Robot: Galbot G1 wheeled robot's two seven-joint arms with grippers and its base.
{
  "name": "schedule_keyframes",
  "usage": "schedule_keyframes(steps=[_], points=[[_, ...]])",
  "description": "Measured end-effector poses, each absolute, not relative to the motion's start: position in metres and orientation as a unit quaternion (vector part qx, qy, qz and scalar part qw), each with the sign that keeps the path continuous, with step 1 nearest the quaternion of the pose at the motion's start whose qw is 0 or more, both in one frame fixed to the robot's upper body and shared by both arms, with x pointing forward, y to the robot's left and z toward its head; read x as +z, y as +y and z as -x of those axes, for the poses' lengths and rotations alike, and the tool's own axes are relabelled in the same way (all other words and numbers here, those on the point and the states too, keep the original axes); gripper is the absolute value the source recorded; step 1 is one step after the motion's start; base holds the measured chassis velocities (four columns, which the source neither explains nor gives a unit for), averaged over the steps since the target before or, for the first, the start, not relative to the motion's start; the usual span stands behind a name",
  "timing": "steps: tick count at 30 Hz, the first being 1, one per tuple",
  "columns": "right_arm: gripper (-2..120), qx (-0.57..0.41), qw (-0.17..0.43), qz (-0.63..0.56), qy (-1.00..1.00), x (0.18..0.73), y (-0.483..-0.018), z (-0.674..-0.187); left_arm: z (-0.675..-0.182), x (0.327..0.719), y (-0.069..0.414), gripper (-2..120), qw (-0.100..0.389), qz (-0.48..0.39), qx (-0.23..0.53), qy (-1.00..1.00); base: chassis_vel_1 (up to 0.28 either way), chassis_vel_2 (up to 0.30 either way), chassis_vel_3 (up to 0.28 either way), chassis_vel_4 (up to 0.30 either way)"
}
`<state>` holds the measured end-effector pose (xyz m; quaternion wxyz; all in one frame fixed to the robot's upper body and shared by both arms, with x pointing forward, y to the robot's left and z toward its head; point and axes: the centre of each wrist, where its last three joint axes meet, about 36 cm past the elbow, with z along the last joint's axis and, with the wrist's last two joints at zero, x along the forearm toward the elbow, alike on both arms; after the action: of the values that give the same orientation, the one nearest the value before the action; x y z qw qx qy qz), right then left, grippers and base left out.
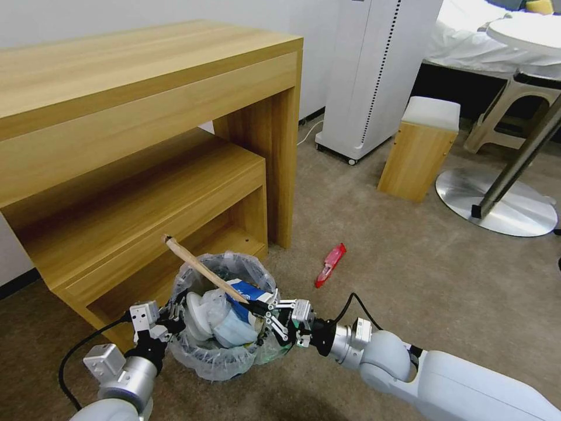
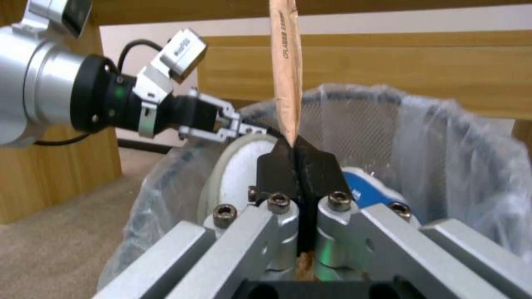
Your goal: Pick up the trash bin and place the garbage on the floor into it.
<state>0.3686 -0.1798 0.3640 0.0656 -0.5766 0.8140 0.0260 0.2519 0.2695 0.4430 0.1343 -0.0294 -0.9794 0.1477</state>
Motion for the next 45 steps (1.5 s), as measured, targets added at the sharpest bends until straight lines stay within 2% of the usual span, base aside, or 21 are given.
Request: schedule_keyframes(steps=[25,27,30,32,34,37,39,41,45], points=[[0,0.02,0.056,0.556,0.829,0.363,-0.174,-0.37,-0.251,0.448,0.269,2,0.131,0.037,0.147,-0.98,0.0,0.0,0.0,0.0],[18,0.021,0.053,0.557,0.829,0.365,-0.172,-0.371,-0.251,0.449,0.269,2,0.13,0.037,0.148,-0.98,0.0,0.0,0.0,0.0],[25,0.022,0.051,0.558,0.828,0.364,-0.171,-0.37,-0.252,0.449,0.269,2,0.128,0.038,0.149,-0.98,0.0,0.0,0.0,0.0],[37,0.023,0.05,0.559,0.828,0.364,-0.171,-0.369,-0.252,0.45,0.27,2,0.127,0.038,0.149,-0.98,0.0,0.0,0.0,0.0],[39,0.022,0.05,0.559,0.827,0.364,-0.171,-0.37,-0.253,0.45,0.27,2,0.127,0.038,0.149,-0.98,0.0,0.0,0.0,0.0],[57,0.023,0.053,0.56,0.826,0.366,-0.168,-0.371,-0.253,0.451,0.269,2,0.126,0.038,0.15,-0.98,0.0,0.0,0.0,0.0],[59,0.023,0.054,0.56,0.826,0.366,-0.168,-0.371,-0.253,0.451,0.269,2,0.126,0.038,0.15,-0.98,0.0,0.0,0.0,0.0],[71,0.026,0.056,0.559,0.827,0.366,-0.165,-0.371,-0.253,0.451,0.269,2,0.126,0.038,0.151,-0.98,0.0,0.0,0.0,0.0],[76,0.038,0.058,0.545,0.835,0.37,-0.161,-0.371,-0.252,0.449,0.27,2,0.128,0.036,0.15,-0.98,0.0,0.0,0.0,0.0]])
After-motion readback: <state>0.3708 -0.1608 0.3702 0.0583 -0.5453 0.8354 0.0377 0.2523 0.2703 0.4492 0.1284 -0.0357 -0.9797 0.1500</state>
